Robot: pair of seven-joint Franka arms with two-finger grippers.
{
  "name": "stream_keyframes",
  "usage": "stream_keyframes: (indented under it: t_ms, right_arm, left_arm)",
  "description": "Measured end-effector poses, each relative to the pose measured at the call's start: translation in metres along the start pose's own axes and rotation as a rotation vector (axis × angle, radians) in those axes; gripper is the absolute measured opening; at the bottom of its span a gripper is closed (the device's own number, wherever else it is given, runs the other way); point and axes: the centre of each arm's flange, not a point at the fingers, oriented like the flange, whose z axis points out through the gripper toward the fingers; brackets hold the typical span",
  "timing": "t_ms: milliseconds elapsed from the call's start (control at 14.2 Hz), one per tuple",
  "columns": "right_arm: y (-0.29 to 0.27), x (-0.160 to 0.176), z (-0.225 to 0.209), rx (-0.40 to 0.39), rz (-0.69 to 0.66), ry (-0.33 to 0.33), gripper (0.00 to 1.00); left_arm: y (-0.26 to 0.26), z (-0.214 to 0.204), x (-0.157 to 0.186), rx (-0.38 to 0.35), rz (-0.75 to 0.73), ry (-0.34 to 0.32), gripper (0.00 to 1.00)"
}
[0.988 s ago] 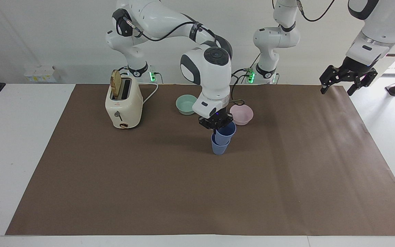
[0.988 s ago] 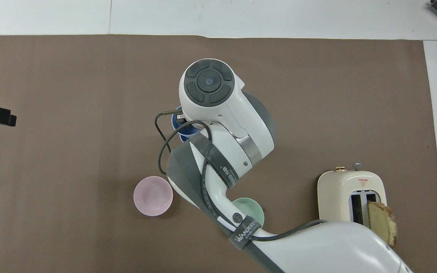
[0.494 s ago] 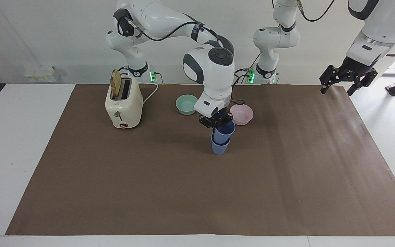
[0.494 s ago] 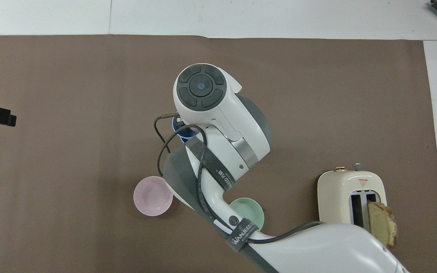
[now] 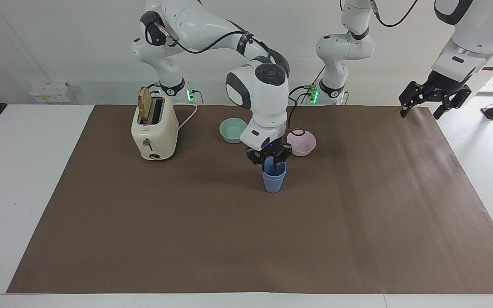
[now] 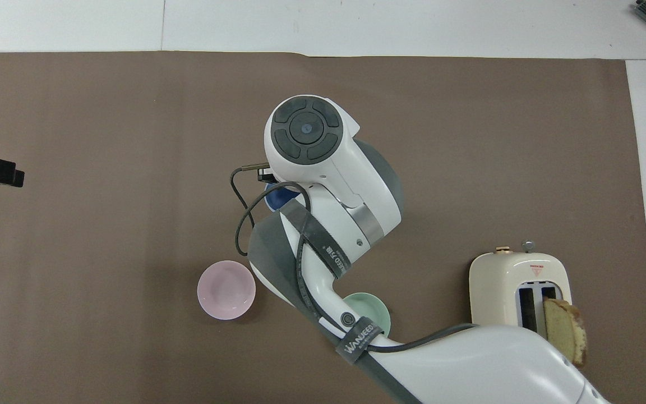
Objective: Stack blue cups with both arms
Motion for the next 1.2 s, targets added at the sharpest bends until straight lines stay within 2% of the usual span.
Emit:
stream_keyframes:
  t_ms: [141,282,494,776,988,1199]
  right_arm:
    - [0.003,-0.002,0.000,-0.017,0.001,-0.022,0.76]
    - [0.020,0.000,-0.022,-0.036,0.023,-0.033,0.98]
    - [0.076,0.002,-0.093,-0.064,0.063,-0.035,1.00]
    - [0.186,0.002,-0.181,-0.090,0.011,-0.030,1.00]
    - [0.261,0.000,-0.219,-0.106,0.027,-0.026,1.00]
    - [0.313,-0.006,-0.235,-0.118,0.060,-0.042,1.00]
  left_arm:
    - [0.000,0.000,0.000,0.000,0.000,0.000,1.00]
    - [0.000,0.000,0.000,0.000,0.000,0.000,1.00]
    - [0.000,0.000,0.000,0.000,0.000,0.000,1.00]
    - [0.000,0.000,0.000,0.000,0.000,0.000,1.00]
    - [0.000,0.000,0.000,0.000,0.000,0.000,1.00]
    - [0.000,0.000,0.000,0.000,0.000,0.000,1.00]
